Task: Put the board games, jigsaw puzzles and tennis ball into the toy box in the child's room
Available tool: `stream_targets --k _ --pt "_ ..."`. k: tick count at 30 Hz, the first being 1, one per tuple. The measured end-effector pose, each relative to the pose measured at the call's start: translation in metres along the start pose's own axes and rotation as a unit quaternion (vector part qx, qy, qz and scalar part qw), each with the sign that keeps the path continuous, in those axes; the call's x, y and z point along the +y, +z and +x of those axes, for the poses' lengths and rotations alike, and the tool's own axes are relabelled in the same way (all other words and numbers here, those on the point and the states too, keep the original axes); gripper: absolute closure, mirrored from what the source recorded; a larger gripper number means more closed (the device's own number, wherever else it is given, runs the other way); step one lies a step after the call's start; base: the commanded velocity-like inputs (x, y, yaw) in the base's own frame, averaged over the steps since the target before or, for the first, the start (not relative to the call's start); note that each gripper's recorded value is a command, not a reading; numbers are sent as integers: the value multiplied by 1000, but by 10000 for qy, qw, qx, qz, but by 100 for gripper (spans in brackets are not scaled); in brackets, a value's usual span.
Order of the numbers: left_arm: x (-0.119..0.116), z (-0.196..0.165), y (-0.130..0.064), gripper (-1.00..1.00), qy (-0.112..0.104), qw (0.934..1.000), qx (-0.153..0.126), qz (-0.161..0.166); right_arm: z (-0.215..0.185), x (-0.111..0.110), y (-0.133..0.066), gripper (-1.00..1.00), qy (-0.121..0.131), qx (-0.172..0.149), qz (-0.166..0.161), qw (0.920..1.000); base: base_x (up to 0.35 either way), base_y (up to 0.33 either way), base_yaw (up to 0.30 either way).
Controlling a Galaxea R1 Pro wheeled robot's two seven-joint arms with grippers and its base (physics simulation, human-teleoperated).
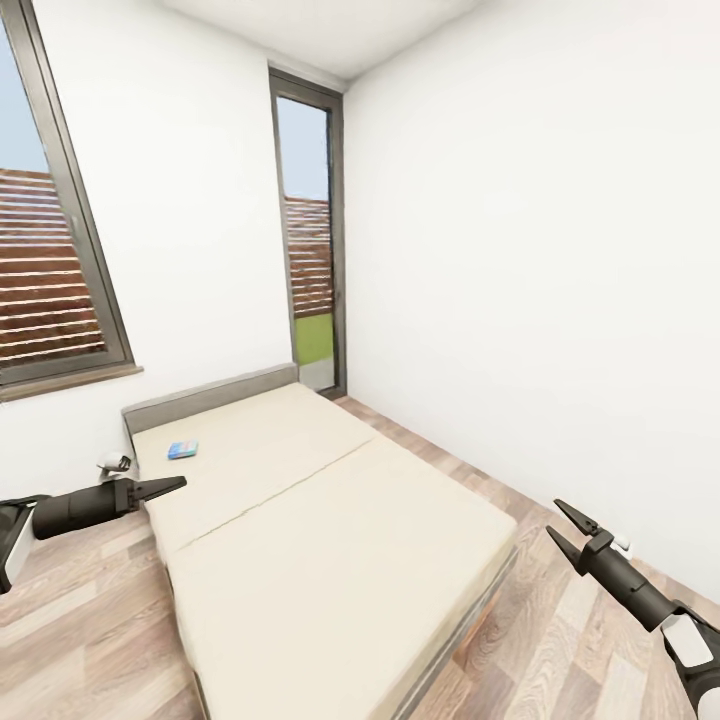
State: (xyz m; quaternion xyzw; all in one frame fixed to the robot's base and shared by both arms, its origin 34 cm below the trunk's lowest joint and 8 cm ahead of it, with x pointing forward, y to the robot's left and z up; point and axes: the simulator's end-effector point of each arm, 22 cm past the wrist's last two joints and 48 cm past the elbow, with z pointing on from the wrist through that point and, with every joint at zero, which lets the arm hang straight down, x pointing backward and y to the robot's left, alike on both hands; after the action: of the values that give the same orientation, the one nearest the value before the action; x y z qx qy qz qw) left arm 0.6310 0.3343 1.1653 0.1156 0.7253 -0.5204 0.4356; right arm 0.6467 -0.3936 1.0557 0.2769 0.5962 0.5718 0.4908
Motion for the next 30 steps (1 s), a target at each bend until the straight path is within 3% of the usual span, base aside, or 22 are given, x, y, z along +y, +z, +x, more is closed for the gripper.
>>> stream_targets --k 18,30 --pt "0 0 0 -100 3 10000 -3 -4 0 0 0 -100 0 0 -1 10000 0 265 -1" --pt "-1 -1 -1 -100 10 10000 -9 -1 0 1 0 -100 -6 -1 -10 10000 0 71 -70"
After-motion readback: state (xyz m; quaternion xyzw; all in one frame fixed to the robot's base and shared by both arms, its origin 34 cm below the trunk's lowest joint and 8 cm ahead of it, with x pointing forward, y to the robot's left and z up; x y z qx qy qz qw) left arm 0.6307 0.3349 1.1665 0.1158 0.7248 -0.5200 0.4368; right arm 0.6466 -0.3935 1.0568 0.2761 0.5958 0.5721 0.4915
